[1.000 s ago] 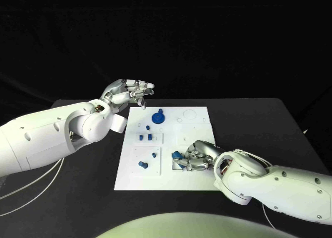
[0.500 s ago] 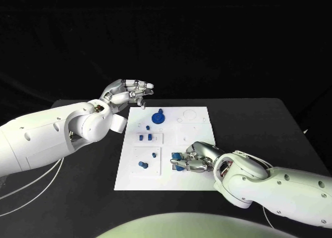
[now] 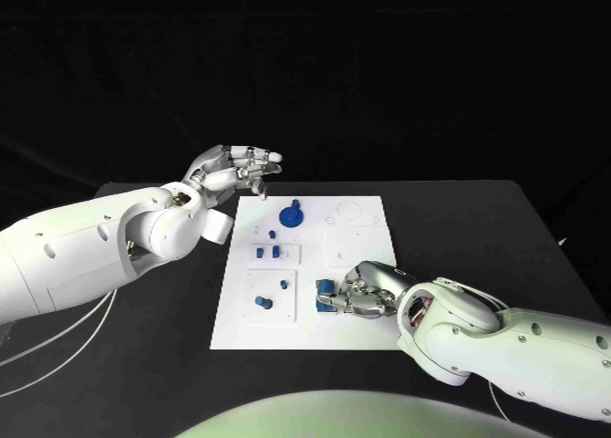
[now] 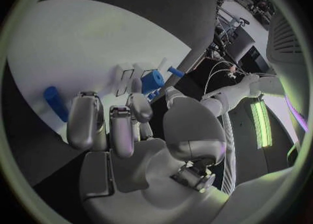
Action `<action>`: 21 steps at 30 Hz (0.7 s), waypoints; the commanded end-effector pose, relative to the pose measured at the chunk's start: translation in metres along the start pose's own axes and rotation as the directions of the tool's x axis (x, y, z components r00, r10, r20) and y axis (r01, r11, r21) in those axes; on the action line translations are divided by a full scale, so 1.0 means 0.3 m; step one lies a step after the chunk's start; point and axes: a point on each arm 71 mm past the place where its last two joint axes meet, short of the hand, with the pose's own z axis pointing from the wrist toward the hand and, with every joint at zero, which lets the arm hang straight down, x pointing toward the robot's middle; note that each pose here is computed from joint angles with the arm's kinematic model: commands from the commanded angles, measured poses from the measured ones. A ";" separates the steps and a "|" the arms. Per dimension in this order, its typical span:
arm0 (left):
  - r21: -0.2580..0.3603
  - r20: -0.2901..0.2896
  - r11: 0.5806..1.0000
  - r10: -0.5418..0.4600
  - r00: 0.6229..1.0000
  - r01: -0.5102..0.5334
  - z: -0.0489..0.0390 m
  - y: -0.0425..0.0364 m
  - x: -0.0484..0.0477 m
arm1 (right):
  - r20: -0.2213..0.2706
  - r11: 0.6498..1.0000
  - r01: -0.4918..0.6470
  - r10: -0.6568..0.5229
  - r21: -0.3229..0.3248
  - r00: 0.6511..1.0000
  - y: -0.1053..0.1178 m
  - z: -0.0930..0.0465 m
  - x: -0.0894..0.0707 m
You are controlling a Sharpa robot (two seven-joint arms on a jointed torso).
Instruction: Assemble the parts on the task board
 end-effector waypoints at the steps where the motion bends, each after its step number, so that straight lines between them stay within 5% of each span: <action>1: 0.005 -0.010 1.000 -0.009 1.000 0.009 0.000 -0.002 0.004 | -0.024 1.000 0.029 -0.029 -0.009 0.999 0.001 -0.001 0.006; 21: 0.004 -0.008 1.000 -0.008 1.000 0.008 -0.001 -0.002 0.001 | -0.024 0.998 0.057 -0.057 0.025 0.998 -0.036 0.019 -0.003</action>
